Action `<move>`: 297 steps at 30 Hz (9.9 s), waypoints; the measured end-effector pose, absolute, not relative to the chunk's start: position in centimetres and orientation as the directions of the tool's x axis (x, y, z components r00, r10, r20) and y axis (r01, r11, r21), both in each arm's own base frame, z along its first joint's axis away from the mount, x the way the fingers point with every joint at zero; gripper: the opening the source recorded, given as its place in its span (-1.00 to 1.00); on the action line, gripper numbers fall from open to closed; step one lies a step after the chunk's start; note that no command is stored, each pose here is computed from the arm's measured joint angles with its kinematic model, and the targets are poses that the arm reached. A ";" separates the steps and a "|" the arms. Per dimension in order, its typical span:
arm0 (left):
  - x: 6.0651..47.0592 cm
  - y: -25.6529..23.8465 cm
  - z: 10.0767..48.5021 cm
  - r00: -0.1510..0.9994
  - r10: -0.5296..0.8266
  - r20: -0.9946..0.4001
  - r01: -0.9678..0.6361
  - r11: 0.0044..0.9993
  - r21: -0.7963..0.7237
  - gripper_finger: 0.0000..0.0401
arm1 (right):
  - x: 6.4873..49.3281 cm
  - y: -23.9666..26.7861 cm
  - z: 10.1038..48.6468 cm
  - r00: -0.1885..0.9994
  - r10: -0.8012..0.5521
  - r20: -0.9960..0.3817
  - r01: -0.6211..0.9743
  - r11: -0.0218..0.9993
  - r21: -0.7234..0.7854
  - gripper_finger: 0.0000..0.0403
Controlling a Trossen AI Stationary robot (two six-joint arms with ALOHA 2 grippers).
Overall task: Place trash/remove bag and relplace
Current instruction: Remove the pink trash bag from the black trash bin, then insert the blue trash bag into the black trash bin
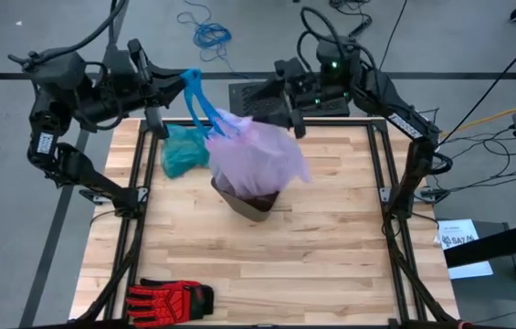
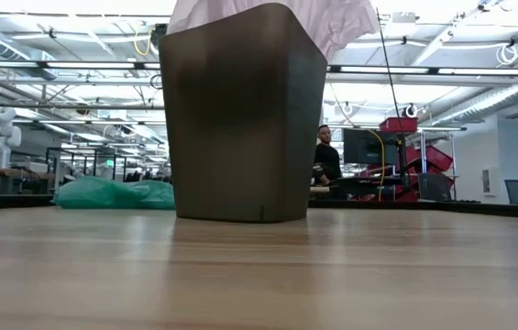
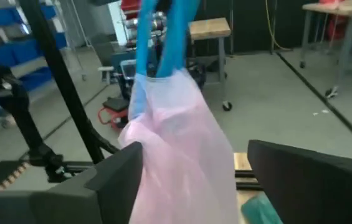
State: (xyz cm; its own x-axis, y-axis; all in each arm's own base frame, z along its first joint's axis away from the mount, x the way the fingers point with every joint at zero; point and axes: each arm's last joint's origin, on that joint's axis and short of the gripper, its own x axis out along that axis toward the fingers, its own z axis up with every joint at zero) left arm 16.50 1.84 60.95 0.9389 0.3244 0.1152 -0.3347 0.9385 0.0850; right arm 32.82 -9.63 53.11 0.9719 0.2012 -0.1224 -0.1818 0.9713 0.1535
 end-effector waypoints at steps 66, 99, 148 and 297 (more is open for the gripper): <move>13.1 1.5 61.6 0.948 0.273 0.164 -0.289 0.954 0.082 -1.00 | 48.0 -0.6 41.6 0.950 -0.210 -0.233 0.225 0.974 0.039 -0.99; 12.2 1.4 62.1 0.940 0.273 0.206 -0.288 0.957 0.043 0.12 | 42.5 -3.4 47.9 0.939 -0.324 -0.117 0.330 0.943 0.034 -1.00; 12.3 1.6 61.6 0.927 0.342 0.151 -0.344 0.939 -0.014 0.16 | 25.0 -14.2 41.2 0.474 -0.773 -0.421 0.804 0.576 -0.151 -1.00; 18.0 16.9 42.0 0.087 0.436 -0.896 -0.788 0.581 0.206 -1.00 | 13.3 -18.3 36.9 0.482 -0.499 -0.720 0.822 0.542 0.175 -1.00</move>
State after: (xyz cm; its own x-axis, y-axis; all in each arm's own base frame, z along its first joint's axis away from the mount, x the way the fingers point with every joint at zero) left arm 18.04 16.88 42.00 0.0872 0.4361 -0.8957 -0.7878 0.5805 0.2060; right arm 13.28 -18.26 36.90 0.4825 -0.4987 -0.7201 0.8219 0.5420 0.1754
